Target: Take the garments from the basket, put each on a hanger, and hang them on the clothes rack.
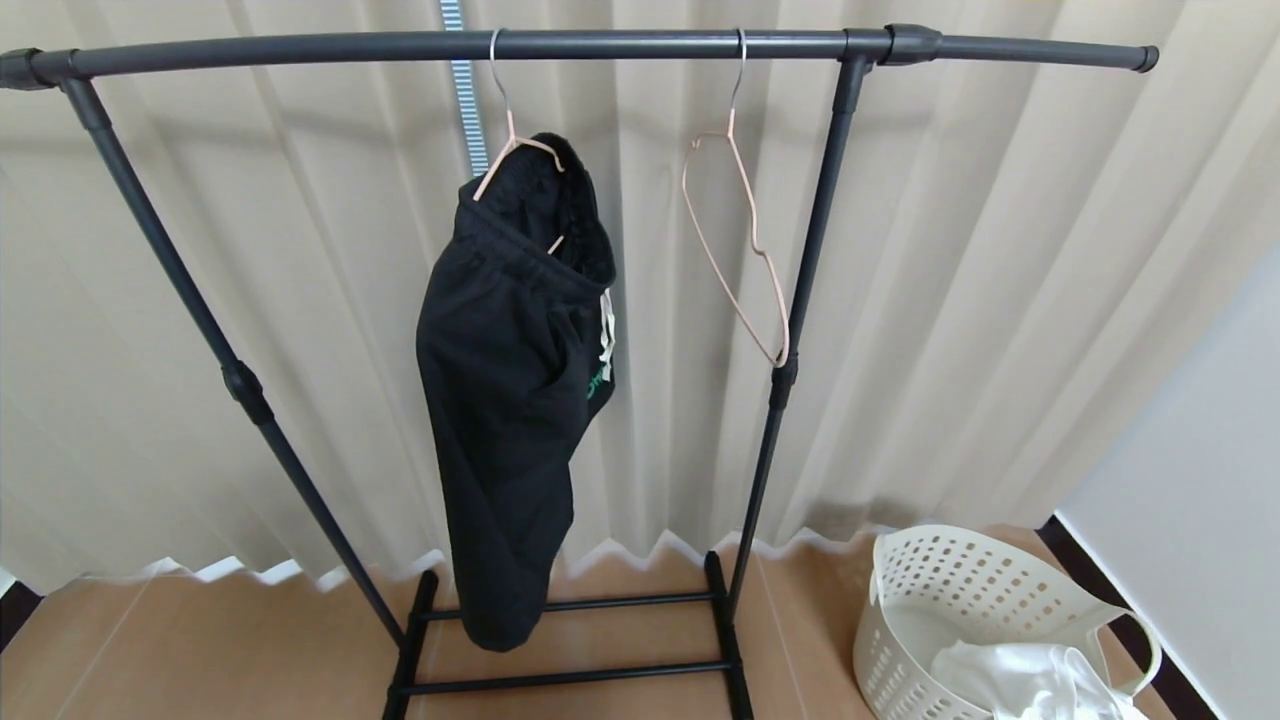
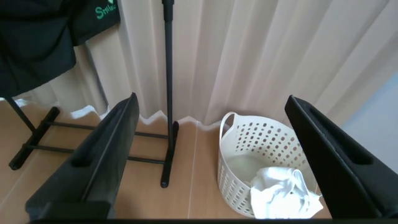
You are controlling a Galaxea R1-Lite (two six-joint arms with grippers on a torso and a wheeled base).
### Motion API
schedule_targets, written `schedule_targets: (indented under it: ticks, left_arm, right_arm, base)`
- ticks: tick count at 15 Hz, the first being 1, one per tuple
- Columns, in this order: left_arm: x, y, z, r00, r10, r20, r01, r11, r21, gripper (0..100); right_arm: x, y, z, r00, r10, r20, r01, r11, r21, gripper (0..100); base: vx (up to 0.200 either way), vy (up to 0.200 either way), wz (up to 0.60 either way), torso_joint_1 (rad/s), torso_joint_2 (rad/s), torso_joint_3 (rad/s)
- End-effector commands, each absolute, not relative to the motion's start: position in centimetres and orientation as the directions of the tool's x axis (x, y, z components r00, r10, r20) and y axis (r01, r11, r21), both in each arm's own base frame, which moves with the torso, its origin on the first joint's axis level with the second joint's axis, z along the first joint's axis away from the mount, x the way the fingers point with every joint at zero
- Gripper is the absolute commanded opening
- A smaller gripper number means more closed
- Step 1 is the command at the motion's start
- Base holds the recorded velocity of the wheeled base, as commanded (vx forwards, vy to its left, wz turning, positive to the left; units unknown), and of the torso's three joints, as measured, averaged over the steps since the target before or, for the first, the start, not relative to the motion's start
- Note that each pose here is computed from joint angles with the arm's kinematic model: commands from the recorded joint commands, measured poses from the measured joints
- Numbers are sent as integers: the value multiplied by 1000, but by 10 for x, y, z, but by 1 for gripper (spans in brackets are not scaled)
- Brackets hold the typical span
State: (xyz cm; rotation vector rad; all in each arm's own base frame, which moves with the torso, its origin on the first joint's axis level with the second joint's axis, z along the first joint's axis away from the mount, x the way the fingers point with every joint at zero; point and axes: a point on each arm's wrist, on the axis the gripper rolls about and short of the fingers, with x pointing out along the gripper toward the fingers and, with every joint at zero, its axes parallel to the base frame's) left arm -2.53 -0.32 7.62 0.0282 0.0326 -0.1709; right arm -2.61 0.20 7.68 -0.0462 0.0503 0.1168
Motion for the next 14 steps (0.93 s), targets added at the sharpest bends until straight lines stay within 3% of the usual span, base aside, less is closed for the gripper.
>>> schedule_targets:
  ticks: [1, 14]
  left_arm:
    - [-25, -3, 76, 985, -169, -36, 170, 985, 25, 100]
    - [-25, -3, 76, 985, -169, -36, 170, 985, 25, 100]
  right_arm:
    - [-26, 2, 77, 992, 116, -52, -119, 992, -44, 100]
    - [-26, 2, 77, 992, 115, -52, -117, 992, -42, 100]
  base:
    - [0, 0, 0, -188, 525, 334]
    - [0, 0, 0, -129, 483, 347]
